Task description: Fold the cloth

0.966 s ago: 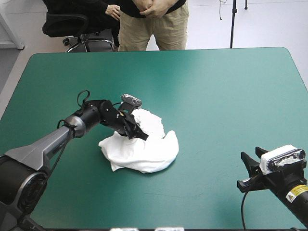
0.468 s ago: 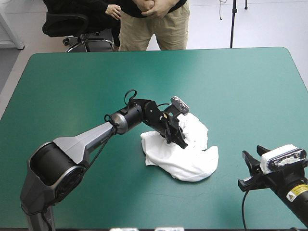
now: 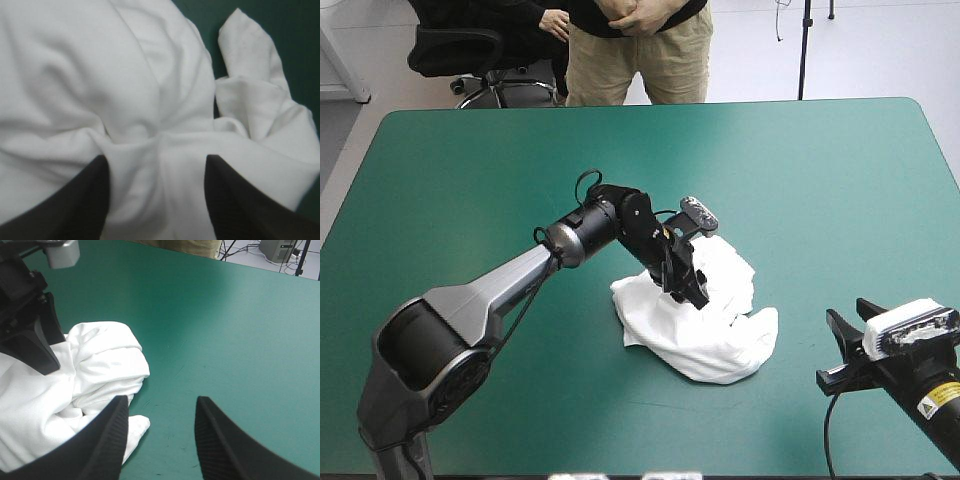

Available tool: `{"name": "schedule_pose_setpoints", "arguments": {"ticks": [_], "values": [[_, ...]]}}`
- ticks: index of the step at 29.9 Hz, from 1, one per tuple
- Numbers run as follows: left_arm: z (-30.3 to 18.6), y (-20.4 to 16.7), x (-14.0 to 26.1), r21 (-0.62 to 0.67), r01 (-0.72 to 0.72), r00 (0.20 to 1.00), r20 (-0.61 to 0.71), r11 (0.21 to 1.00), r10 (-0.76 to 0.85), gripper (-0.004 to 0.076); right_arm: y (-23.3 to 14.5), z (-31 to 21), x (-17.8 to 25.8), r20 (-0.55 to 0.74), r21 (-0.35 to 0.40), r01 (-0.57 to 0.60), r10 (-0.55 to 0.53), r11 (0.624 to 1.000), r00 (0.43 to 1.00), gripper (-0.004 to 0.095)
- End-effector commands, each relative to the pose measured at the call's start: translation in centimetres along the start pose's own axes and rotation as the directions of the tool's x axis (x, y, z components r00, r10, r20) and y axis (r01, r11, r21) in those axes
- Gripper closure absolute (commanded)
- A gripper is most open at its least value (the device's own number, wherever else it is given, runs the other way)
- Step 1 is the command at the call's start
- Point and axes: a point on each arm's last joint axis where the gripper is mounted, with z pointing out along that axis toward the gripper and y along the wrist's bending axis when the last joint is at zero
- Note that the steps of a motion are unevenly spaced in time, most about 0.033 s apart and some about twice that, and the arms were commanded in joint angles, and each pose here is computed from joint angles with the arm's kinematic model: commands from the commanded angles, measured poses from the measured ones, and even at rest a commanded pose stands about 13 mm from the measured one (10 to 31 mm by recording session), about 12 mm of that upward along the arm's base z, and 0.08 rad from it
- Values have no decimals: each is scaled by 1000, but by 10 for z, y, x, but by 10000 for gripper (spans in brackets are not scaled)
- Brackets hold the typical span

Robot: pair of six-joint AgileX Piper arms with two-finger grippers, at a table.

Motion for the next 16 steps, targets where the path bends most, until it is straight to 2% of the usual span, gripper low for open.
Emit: {"name": "schedule_pose_setpoints", "arguments": {"ticks": [1, 4, 8, 12, 16], "values": [[-81, -27, -10, -92, -40, 985, 162, 995, 55, 317, -2, -8, -20, 114, 21, 12, -14, 1000, 993, 503], [-124, -32, 1, -247, -14, 983, 174, 969, 59, 317, -4, -11, -22, 93, 32, -11, 8, 999, 996, 503], [-177, -29, 27, -426, 81, 982, 188, 901, 0, 316, -5, 1, -20, -120, 32, -14, 17, 999, 993, 501], [-208, -18, 54, -482, 179, 973, 214, 857, -83, 317, 1, 35, -22, -292, -56, -54, 35, 997, 956, 501], [-214, -7, 85, -509, 242, 969, 175, 826, -176, 317, 5, 75, -27, -457, -126, -78, 12, 989, 890, 497]]}}
